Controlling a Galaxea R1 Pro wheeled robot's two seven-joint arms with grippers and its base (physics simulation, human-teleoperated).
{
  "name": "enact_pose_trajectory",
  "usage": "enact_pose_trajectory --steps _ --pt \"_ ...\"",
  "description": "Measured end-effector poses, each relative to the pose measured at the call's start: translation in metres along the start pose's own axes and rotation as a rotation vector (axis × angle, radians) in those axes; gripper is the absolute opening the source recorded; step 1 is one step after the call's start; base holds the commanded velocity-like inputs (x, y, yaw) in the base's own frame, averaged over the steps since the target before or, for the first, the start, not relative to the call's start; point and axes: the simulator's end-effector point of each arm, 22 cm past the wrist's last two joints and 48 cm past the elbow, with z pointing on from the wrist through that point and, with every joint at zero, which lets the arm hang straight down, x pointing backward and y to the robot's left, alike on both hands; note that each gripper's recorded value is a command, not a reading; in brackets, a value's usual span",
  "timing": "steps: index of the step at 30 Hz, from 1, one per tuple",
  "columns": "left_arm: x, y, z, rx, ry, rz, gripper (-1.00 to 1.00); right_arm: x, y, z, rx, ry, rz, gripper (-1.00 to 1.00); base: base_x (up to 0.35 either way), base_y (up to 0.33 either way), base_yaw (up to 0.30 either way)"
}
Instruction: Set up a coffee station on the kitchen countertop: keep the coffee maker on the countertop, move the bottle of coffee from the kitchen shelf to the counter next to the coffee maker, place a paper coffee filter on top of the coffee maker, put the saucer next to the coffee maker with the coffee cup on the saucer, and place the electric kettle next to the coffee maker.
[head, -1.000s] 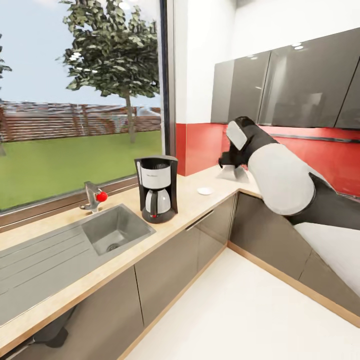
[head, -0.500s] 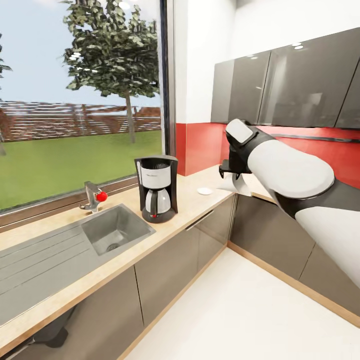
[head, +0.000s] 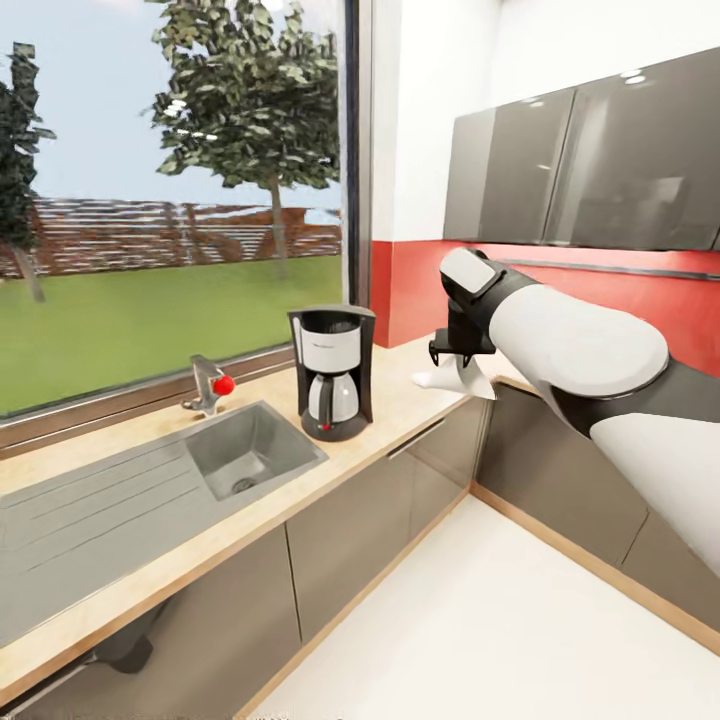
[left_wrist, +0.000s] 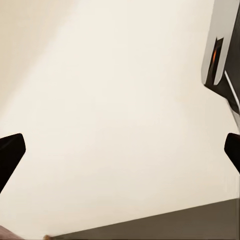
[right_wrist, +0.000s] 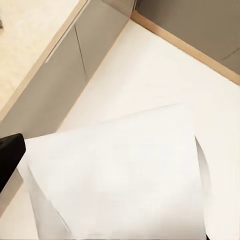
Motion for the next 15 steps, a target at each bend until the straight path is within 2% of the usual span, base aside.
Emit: enact_pose_trajectory --steps 12,13,14,15 --pt "0.011 -0.001 0.001 0.001 0.026 0.008 1.0 0.001 0.0 0.011 0.014 0.008 -0.011 -1.0 0.0 0.0 0.17" --pt "0.01 -0.001 0.001 -0.001 0.025 0.009 1.0 -0.007 -0.014 0.01 0.077 -0.024 -0.033 -1.0 0.0 0.0 0.17" --pt "0.009 -0.002 0.001 -0.001 0.022 0.012 1.0 -0.02 -0.038 0.007 0.196 -0.08 -0.08 -1.0 0.0 0.0 0.169" --pt "0.009 -0.002 0.001 0.0 0.022 0.014 1.0 -0.022 -0.04 0.007 0.211 -0.085 -0.087 -1.0 0.0 0.0 0.166"
